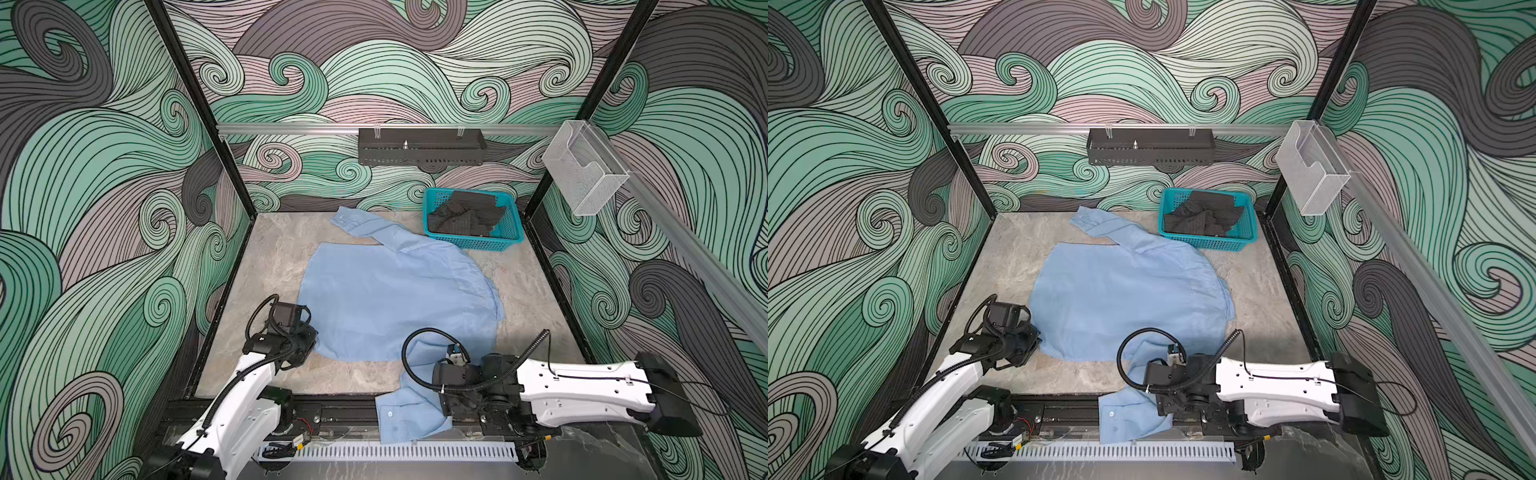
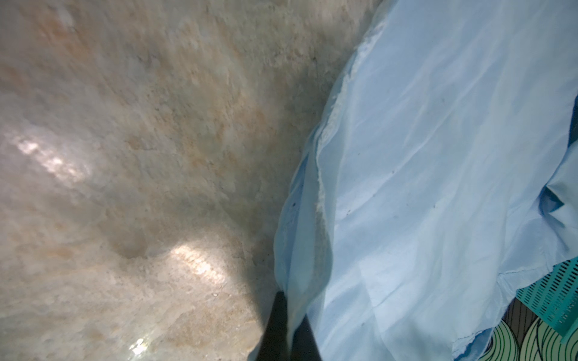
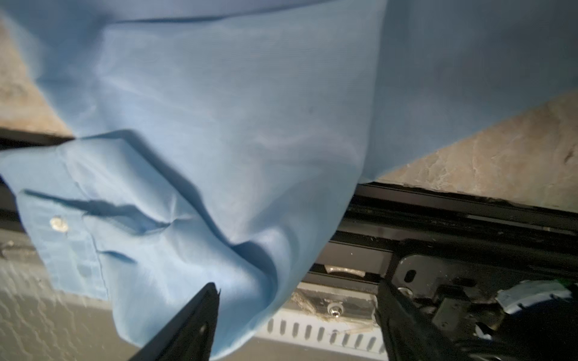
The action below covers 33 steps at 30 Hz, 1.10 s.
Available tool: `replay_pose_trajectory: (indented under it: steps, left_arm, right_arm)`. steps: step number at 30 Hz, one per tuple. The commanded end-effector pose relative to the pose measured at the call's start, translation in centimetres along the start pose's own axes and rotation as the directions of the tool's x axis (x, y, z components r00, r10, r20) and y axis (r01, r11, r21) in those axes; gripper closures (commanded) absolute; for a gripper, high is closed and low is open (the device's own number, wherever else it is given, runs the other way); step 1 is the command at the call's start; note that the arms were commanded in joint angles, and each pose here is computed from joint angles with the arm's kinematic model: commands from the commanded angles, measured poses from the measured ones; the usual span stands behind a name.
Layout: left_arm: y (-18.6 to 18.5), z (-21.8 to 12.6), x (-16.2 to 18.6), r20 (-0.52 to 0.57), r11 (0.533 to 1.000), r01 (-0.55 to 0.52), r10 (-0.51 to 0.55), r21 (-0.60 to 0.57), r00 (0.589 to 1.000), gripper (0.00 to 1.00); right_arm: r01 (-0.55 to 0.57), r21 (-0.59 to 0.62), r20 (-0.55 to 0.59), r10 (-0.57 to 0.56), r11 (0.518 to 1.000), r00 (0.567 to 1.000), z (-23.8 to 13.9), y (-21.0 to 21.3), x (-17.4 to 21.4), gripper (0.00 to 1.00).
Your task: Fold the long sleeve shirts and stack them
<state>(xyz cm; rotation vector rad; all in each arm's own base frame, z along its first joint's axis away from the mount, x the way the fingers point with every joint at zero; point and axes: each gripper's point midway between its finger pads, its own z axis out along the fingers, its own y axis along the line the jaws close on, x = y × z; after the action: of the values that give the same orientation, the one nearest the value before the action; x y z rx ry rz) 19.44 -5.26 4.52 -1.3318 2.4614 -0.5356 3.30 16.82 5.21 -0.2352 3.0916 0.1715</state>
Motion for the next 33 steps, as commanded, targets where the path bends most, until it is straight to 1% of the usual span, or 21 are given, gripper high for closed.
replay_pose_trajectory:
  steps: [1,2,3,6,8,11,13,15,18,20,23,27,33]
  left_arm:
    - [-1.5,-0.8,-0.1,-0.01,0.999,-0.027,0.027,0.028,1.0,1.0]
    - [-1.5,-0.8,0.0,-0.013,0.999,-0.027,0.027,0.026,1.0,1.0]
    - [-1.6,-0.9,0.0,-0.016,0.999,-0.028,0.029,0.025,0.999,1.0]
    - [-1.6,-1.2,0.1,-0.021,0.999,-0.032,0.033,0.023,0.999,1.0]
    - [-1.5,-1.5,0.1,-0.02,0.999,-0.036,0.037,0.017,0.999,1.0]
    - [-1.3,-2.2,-0.1,-0.002,0.999,-0.049,0.049,0.016,0.999,1.0]
    - [-1.1,-2.6,-0.3,0.021,0.998,-0.055,0.054,0.017,0.998,1.0]
    - [-1.0,-3.1,-0.6,0.048,0.998,-0.058,0.057,0.02,0.997,1.0]
    - [-1.3,-3.8,-1.2,0.09,0.997,-0.071,0.067,0.044,0.994,1.0]
    - [-2.0,-4.3,-1.4,0.094,0.994,-0.091,0.086,0.053,0.992,1.0]
    - [-3.3,-4.7,-1.6,0.072,0.993,-0.114,0.111,0.035,0.991,1.0]
    - [-5.1,-4.9,-2.0,0.055,0.992,-0.124,0.122,0.037,0.991,1.0]
    - [-7.3,-5.3,-2.4,0.033,0.988,-0.141,0.139,0.056,0.99,1.0]
  right_arm:
    - [-0.046,-0.08,-0.045,0.042,0.996,0.998,1.1,1.9,-0.1,0.31]
    - [-0.04,-0.095,-0.058,0.035,0.995,0.998,1.4,2.4,-0.1,0.39]
    - [-0.032,-0.109,-0.074,0.024,0.994,0.997,1.6,3.0,0.0,0.52]
    - [-0.009,-0.13,-0.088,-0.003,0.991,0.996,1.2,3.9,0.0,0.99]
    - [-0.003,-0.152,-0.063,-0.006,0.988,0.998,-0.4,4.0,-0.4,1.0]
    - [0.016,-0.165,0.022,-0.012,0.986,1.0,-4.3,3.1,-1.3,1.0]
    - [0.012,-0.18,0.089,0.005,0.984,0.996,-7.4,2.0,-2.1,1.0]
    - [0.001,-0.213,0.13,0.028,0.977,0.991,-9.9,1.3,-2.7,1.0]
    - [-0.03,-0.299,0.182,0.088,0.954,0.979,-12.9,1.0,-4.1,1.0]
    - [-0.047,-0.337,0.2,0.121,0.94,0.972,-14.4,1.0,-5.2,1.0]
    - [-0.048,-0.376,0.197,0.13,0.925,0.972,-16.4,1.8,-7.3,1.0]
    - [-0.031,-0.425,0.252,0.151,0.905,0.956,-20.1,2.5,-11.3,1.0]
    - [-0.029,-0.478,0.297,0.192,0.878,0.935,-24.0,2.8,-16.3,1.0]
